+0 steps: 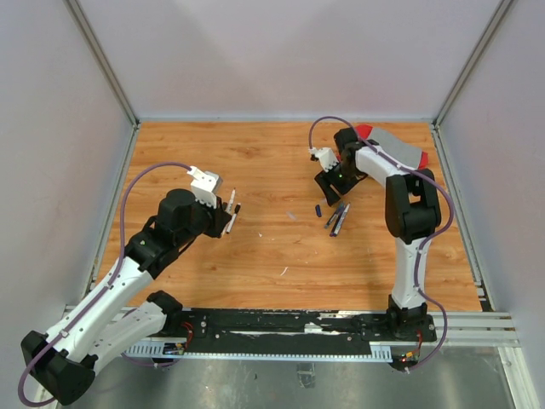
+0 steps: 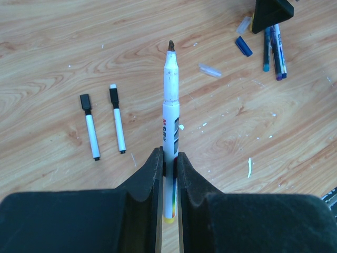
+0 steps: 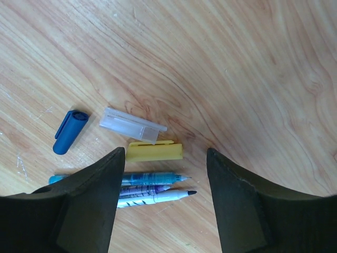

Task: Insert the pens into the pen caps
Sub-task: Pick up the pen cap from the center of the board, then place the pen cap at the center of the board.

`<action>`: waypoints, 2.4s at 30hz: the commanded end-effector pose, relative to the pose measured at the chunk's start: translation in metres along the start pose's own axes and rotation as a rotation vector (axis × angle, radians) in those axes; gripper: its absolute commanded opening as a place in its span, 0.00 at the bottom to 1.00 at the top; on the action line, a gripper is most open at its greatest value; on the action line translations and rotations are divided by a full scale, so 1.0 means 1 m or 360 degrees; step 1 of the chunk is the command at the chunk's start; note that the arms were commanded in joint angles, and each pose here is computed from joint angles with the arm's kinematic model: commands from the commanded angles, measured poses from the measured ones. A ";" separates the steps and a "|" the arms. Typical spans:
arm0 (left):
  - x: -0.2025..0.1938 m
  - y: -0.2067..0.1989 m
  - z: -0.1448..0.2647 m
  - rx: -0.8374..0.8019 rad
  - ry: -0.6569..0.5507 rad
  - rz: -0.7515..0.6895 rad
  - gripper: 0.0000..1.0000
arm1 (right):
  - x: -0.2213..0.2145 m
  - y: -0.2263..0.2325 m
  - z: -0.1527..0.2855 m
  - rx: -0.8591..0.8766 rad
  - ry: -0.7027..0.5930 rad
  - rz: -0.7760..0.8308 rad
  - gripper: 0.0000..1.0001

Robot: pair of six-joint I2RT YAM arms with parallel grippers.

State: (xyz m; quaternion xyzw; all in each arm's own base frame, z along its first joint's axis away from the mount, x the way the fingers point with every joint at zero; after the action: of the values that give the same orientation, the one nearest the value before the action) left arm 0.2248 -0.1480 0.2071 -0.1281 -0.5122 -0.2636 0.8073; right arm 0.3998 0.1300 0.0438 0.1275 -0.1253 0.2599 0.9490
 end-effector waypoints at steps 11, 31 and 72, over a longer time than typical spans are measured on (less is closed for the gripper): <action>0.004 0.002 -0.002 0.0006 -0.0033 -0.0028 0.00 | -0.007 0.007 -0.010 0.0051 0.0108 0.0027 0.48; 0.008 0.004 0.002 0.0033 -0.0074 -0.0022 0.00 | 0.012 0.009 0.072 -0.0331 -0.0352 -0.0461 0.35; 0.013 0.008 0.007 0.0077 -0.0119 -0.0015 0.01 | -0.097 0.209 -0.010 -0.0532 -0.0216 -0.0805 0.32</action>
State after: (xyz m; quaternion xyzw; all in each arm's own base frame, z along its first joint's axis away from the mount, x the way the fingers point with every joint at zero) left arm 0.2252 -0.1413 0.2156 -0.1163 -0.5317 -0.2506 0.8006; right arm 0.2081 0.2655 0.0456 0.0468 -0.1802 0.0083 0.9825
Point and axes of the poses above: each gripper's point midway between its finger pads, its own z axis back along the fingers, its own y axis along the line the jaws close on, x = y × z, the point moved 2 cm from there along z, back along the fingers, and after that the axes turned 15 degrees about -z, right-handed, at the moved point
